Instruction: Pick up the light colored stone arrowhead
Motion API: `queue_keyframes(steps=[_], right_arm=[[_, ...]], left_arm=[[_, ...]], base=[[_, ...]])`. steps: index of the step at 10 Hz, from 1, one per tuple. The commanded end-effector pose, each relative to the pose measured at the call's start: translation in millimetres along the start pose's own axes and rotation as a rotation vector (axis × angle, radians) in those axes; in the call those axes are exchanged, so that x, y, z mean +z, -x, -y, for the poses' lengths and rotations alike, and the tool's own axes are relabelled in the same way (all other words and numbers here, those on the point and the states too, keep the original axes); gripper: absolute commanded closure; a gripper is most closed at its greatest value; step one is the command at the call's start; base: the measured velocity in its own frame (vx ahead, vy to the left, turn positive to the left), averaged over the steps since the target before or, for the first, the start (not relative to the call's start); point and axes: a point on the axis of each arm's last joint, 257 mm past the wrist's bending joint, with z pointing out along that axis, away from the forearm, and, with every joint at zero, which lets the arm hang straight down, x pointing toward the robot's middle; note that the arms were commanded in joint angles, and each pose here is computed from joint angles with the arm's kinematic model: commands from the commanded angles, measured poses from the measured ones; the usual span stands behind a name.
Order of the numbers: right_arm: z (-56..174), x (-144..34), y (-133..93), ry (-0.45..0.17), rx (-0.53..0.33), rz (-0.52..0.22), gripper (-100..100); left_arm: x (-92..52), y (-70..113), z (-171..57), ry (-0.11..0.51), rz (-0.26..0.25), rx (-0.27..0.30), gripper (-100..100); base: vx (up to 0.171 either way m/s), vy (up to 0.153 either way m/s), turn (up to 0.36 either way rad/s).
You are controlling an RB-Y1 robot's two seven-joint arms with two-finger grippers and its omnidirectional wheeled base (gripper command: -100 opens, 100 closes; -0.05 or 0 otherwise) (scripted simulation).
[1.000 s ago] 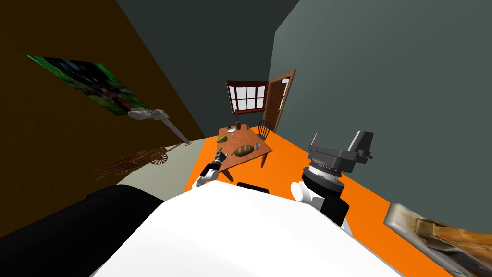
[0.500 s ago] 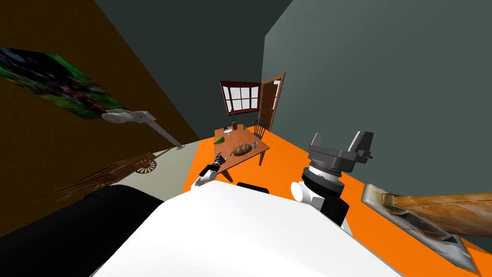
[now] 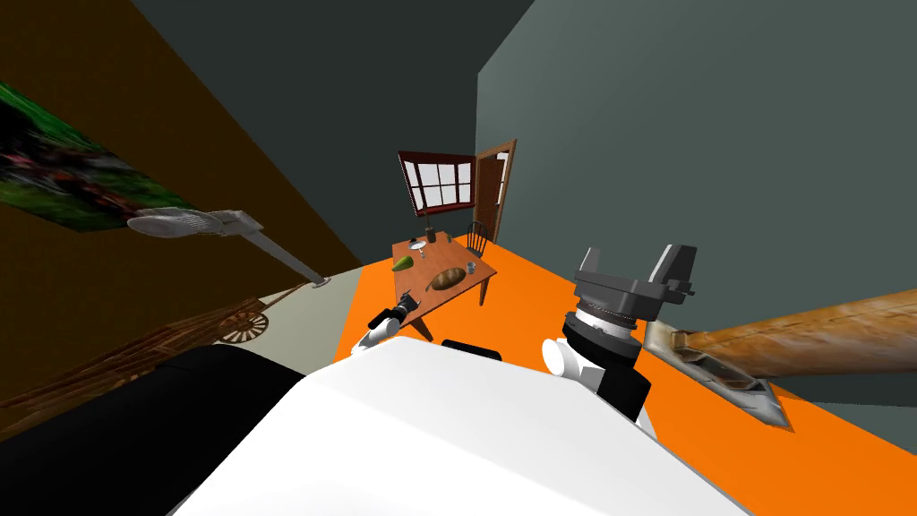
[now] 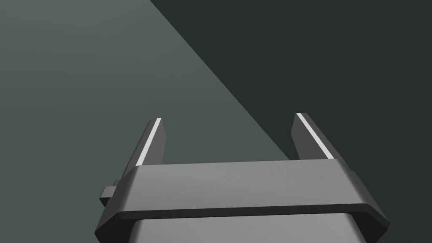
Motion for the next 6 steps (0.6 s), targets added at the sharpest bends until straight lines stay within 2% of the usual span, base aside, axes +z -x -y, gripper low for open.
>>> queue_keyframes(steps=[1,3,4,5,6], right_arm=[[0,0.0,0,0.000,0.000,0.000,0],[0,0.0,0,0.000,0.000,0.000,0],[0,0.0,0,0.000,0.000,0.000,0],[0,0.0,0,0.000,0.000,0.000,0],[0,0.0,0,0.000,0.000,0.000,0]], left_arm=[[1.5,21.8,-9,0.052,0.041,-0.042,-100],[0.8,27.1,-12,0.057,0.051,-0.075,-100],[-0.7,48.1,-21,0.100,0.091,-0.107,-100],[-0.9,49.4,-22,0.101,0.094,-0.128,-100],[-3.1,67.1,-28,0.138,0.128,-0.155,-100]], base=[[-0.058,0.044,-0.270],[-0.037,0.029,-0.047],[-0.026,0.020,-0.210],[-0.033,0.030,-0.149],[-0.042,0.031,-0.303]])
